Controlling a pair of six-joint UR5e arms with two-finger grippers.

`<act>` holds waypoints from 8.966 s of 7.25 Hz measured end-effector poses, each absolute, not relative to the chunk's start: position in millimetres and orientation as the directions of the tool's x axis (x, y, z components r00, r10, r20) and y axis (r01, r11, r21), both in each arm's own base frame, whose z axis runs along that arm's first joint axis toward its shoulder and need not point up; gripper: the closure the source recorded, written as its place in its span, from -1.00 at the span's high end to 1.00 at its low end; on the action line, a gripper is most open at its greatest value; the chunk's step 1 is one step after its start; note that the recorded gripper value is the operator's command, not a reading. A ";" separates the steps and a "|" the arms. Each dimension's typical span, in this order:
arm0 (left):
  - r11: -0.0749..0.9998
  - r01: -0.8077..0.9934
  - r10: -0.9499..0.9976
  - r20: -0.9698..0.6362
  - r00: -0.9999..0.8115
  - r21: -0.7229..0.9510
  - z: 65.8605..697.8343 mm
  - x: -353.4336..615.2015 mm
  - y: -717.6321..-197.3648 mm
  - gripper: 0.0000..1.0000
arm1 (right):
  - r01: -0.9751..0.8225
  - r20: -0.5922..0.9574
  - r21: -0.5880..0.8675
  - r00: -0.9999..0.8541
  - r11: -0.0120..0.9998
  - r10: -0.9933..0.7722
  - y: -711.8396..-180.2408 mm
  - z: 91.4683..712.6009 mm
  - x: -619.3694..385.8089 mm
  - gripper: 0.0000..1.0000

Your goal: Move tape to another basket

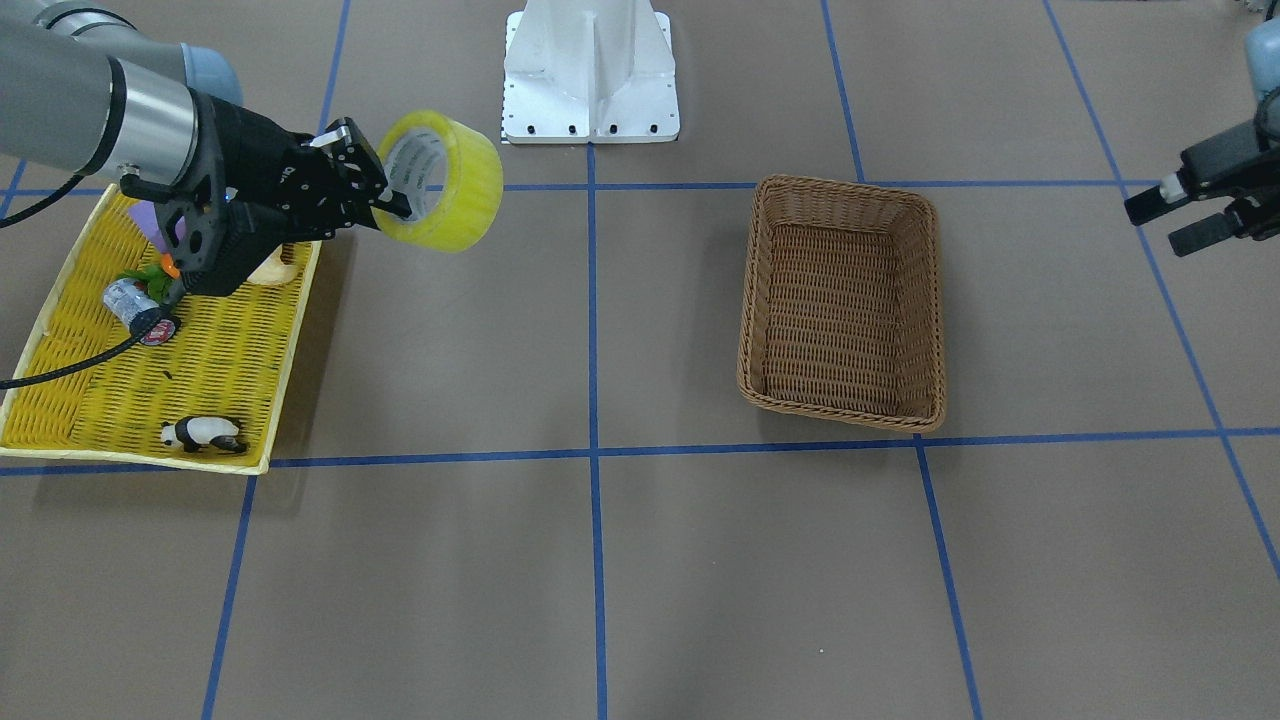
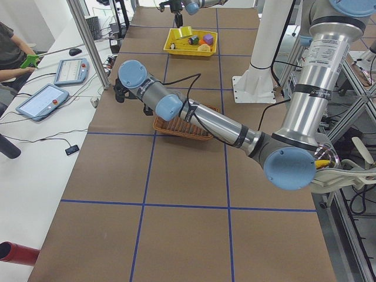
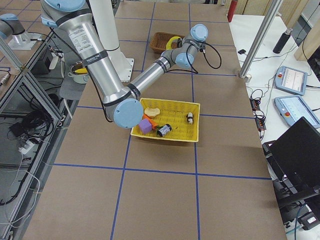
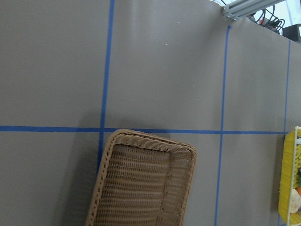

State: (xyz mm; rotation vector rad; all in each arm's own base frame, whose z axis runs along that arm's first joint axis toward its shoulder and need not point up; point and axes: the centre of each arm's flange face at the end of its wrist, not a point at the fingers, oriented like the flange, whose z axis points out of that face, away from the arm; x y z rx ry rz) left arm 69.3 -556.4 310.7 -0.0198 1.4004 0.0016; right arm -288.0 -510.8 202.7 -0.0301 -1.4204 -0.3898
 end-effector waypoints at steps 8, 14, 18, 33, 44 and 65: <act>0.977 -0.100 0.193 -0.979 0.060 0.187 200.3 169.1 -563.5 0.97 | 0.341 0.953 0.278 0.021 0.898 -0.303 -487.5 138.2 -325.8 -1.00; 0.973 0.163 0.192 -0.963 -0.190 0.162 244.6 273.2 -533.7 0.97 | 0.338 0.944 0.313 -0.004 0.888 -0.331 -483.6 129.0 -326.5 -1.00; 0.974 0.056 -0.164 -0.849 -0.502 -0.221 208.2 328.3 -481.5 0.97 | 0.296 0.922 0.377 -0.034 0.878 -0.385 -481.3 105.2 -320.6 -1.00; 0.914 -0.184 -0.378 -0.593 -0.711 -0.362 152.3 267.4 -432.0 0.97 | -0.147 0.874 0.135 -0.449 0.980 -0.188 -421.8 115.7 -371.8 -1.00; 0.956 -0.159 -0.281 -0.608 -0.743 -0.248 135.2 285.3 -420.6 0.63 | -0.038 0.849 -0.051 -0.528 0.998 0.023 -423.2 107.6 -379.7 -1.00; 0.944 0.269 -0.044 -0.883 -0.467 -0.189 164.7 155.7 -442.1 -1.00 | -0.166 0.899 0.029 -0.427 0.986 -0.098 -459.5 208.9 -262.6 1.00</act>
